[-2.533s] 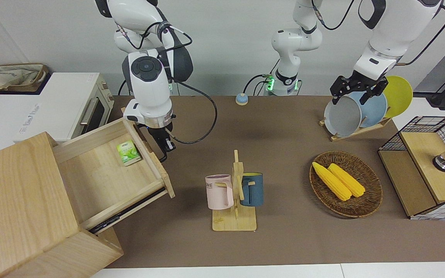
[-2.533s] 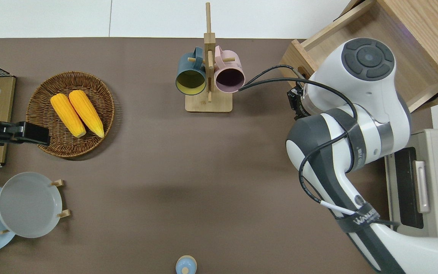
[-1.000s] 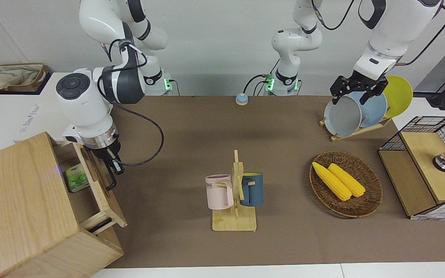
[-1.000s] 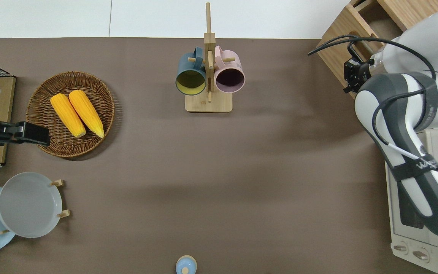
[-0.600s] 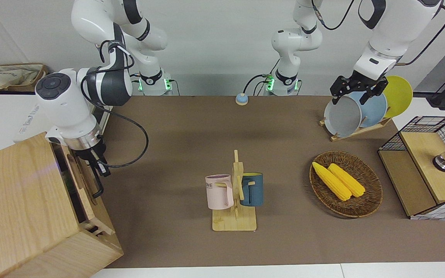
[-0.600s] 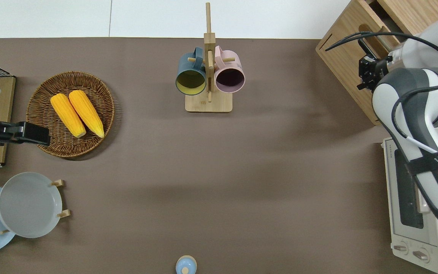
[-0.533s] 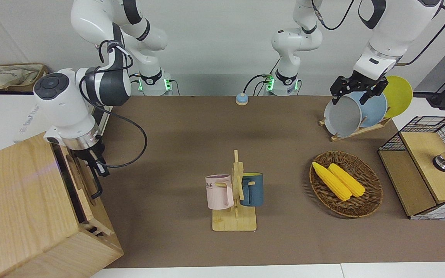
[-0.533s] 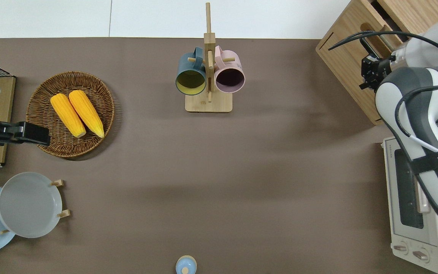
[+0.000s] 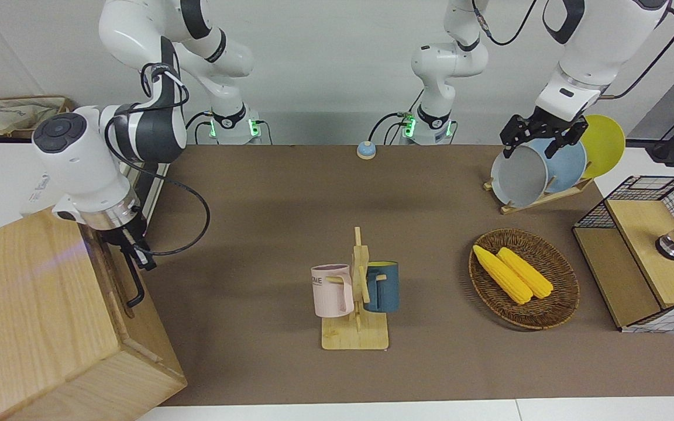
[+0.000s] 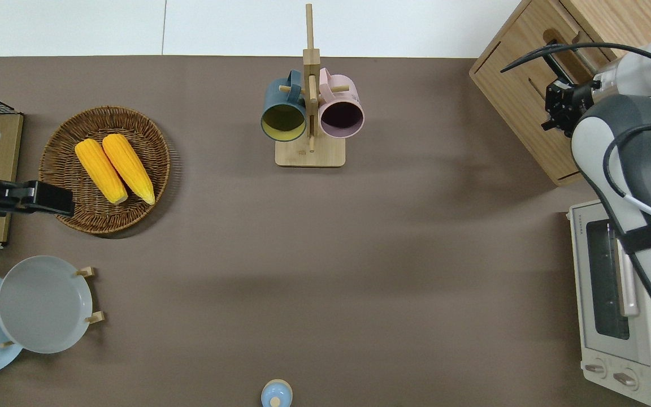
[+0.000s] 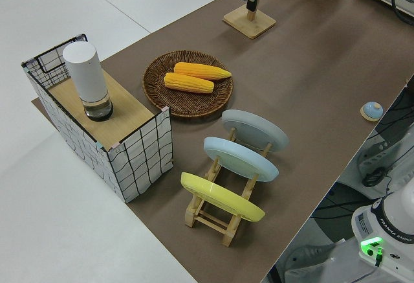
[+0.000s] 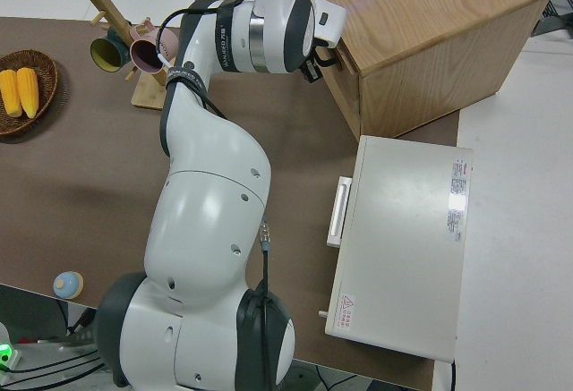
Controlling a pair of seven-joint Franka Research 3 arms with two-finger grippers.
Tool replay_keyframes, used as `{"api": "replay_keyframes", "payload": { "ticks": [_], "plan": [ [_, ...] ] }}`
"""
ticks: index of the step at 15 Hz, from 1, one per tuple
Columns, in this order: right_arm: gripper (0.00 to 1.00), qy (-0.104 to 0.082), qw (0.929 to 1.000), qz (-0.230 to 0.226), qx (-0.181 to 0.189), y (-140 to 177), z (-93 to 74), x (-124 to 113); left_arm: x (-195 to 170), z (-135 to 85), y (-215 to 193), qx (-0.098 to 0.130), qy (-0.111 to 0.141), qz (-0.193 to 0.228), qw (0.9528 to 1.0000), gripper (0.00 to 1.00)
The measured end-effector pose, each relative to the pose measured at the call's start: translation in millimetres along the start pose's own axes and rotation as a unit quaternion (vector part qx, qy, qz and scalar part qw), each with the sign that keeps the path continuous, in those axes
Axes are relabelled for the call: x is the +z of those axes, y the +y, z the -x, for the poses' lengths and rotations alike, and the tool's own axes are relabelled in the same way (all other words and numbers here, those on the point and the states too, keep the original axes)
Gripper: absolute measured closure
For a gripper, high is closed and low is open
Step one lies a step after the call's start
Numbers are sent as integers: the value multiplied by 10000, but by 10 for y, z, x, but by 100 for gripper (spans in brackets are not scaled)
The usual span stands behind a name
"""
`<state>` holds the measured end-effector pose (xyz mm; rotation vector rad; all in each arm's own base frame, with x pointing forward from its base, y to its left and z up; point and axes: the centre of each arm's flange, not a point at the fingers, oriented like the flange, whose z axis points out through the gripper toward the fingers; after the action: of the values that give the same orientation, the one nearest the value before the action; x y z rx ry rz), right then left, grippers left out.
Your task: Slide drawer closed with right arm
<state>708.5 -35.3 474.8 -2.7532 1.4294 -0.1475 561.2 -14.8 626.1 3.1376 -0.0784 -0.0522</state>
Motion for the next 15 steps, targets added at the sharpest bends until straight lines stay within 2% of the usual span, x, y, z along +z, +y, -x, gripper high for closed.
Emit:
{"api": "replay_keyframes", "payload": {
  "ticks": [5,7,11,15],
  "plan": [
    [99,9,10000,-34,-62,-33,22,-29,0,0,0,0,0,0,10000,0],
    [99,0,9999,-54,-132,-94,99,-41,0,0,0,0,0,0,10000,0],
    [99,-7,9992,-109,-382,-326,417,-103,0,0,0,0,0,0,10000,0],
    [99,-74,9977,-2,-670,-497,858,-313,0,0,0,0,0,0,10000,0]
  ]
}}
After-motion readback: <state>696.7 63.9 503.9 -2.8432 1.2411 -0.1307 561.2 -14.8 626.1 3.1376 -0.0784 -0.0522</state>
